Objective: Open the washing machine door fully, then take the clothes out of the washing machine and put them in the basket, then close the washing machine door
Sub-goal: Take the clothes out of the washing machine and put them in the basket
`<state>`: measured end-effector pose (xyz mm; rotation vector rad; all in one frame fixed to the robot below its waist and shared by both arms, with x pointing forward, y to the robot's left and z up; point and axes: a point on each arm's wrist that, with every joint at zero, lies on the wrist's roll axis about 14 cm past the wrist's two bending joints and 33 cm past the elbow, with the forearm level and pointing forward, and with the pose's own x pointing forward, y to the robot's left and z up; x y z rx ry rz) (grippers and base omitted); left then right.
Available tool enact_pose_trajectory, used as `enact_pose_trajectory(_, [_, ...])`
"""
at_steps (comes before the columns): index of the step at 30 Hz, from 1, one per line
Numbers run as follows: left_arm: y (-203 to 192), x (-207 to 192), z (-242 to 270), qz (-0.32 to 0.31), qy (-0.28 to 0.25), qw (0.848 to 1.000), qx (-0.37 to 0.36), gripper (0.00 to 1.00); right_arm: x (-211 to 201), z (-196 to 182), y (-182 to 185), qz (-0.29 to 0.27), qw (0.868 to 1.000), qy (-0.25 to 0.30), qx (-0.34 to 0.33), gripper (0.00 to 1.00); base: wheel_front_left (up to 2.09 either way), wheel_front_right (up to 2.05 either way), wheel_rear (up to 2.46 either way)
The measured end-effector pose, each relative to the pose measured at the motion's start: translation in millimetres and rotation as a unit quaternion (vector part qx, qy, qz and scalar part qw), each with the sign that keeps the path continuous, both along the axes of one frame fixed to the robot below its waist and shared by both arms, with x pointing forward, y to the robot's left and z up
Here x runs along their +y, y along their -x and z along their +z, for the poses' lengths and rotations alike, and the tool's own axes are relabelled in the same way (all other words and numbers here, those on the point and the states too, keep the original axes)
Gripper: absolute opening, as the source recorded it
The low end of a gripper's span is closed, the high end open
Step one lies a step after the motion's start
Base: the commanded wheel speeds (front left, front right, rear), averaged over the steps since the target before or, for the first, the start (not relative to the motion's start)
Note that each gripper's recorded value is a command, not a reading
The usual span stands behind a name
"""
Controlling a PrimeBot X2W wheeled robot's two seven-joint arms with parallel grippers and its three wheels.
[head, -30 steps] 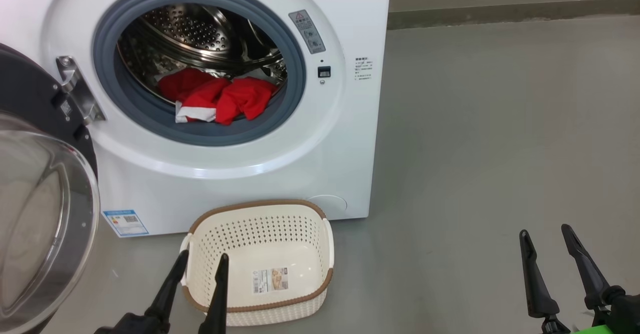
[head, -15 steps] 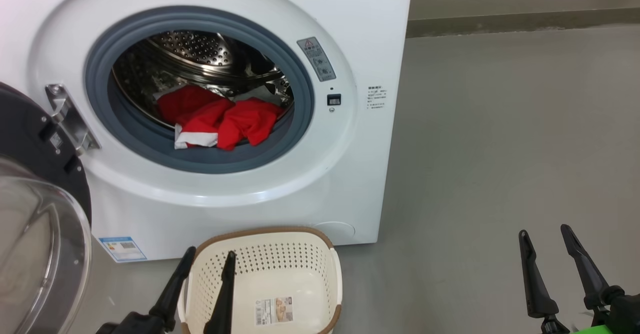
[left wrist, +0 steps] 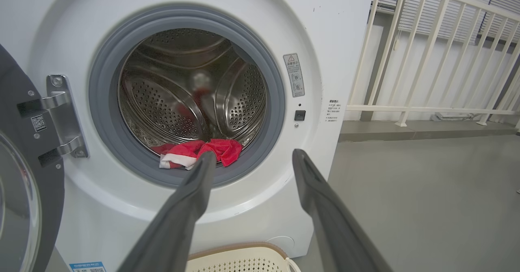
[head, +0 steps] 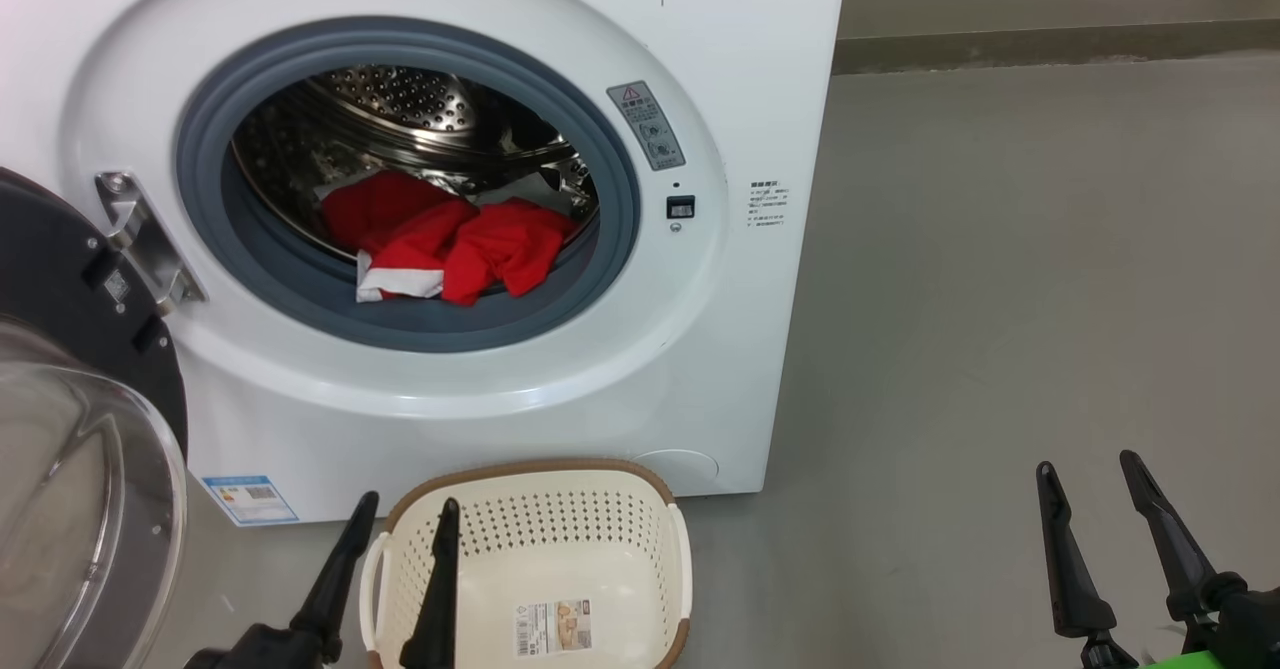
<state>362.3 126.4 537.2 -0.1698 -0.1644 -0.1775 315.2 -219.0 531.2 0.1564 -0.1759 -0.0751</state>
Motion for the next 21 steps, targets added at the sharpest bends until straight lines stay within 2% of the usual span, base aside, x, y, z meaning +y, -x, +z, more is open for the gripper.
enact_pose_trajectory(21, [-1.0, 4.4, -6.3, 0.011, -0.001, 1.000, 0.010, 1.00, 5.7, -4.4, -5.4, 0.009, 1.000, 0.000, 0.008, 1.00, 0.00, 0.00, 0.00])
